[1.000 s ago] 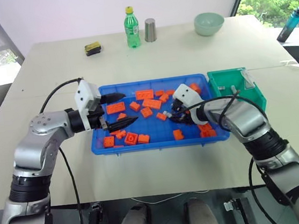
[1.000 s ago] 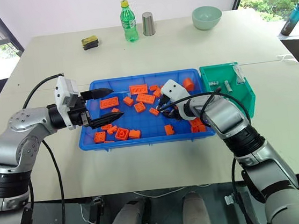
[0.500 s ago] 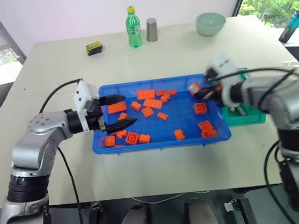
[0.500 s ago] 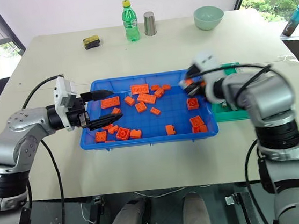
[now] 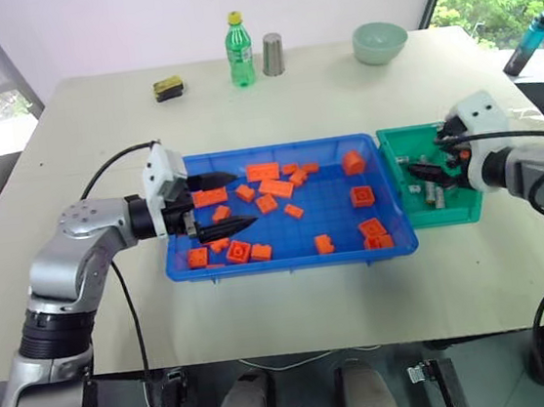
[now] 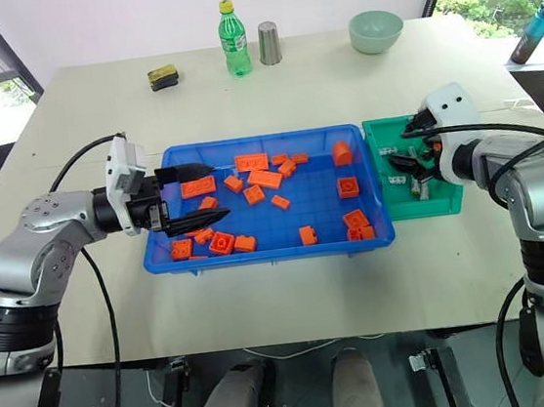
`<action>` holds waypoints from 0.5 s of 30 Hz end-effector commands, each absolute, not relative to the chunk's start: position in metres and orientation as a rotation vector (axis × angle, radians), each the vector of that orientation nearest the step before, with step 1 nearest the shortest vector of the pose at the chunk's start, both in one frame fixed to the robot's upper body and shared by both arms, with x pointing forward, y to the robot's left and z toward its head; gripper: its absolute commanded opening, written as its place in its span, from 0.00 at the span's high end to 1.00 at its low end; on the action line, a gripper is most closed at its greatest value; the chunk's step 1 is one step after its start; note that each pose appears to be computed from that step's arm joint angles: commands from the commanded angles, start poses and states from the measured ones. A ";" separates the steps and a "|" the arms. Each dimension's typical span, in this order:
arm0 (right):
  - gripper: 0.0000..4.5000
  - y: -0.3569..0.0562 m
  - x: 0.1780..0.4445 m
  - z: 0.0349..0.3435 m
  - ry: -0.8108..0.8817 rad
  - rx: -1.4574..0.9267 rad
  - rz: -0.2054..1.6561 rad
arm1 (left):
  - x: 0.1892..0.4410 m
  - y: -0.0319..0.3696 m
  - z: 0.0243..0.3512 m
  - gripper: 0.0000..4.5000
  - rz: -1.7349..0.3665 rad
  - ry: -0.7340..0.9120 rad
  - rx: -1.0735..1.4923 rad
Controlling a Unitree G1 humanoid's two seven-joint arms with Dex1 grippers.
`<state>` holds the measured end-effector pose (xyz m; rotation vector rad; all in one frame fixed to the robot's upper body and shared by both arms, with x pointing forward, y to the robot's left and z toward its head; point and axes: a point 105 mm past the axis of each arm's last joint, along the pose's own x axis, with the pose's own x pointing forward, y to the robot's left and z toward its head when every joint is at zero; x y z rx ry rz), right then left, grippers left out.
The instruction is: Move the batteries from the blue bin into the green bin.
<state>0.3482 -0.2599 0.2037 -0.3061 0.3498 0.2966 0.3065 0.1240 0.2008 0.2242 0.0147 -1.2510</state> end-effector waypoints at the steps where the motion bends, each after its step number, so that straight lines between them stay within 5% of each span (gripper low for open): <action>1: 0.12 -0.277 0.340 0.248 0.164 -0.342 0.351 | 0.305 0.141 0.222 0.00 -1.213 -0.033 0.245; 7: 0.12 -0.308 0.303 0.259 0.170 -0.449 0.563 | 0.302 0.167 0.247 0.00 -1.160 -0.034 0.261; 15: 0.12 -0.354 0.295 0.264 0.195 -0.511 0.529 | 0.292 0.213 0.259 0.00 -1.082 0.033 0.284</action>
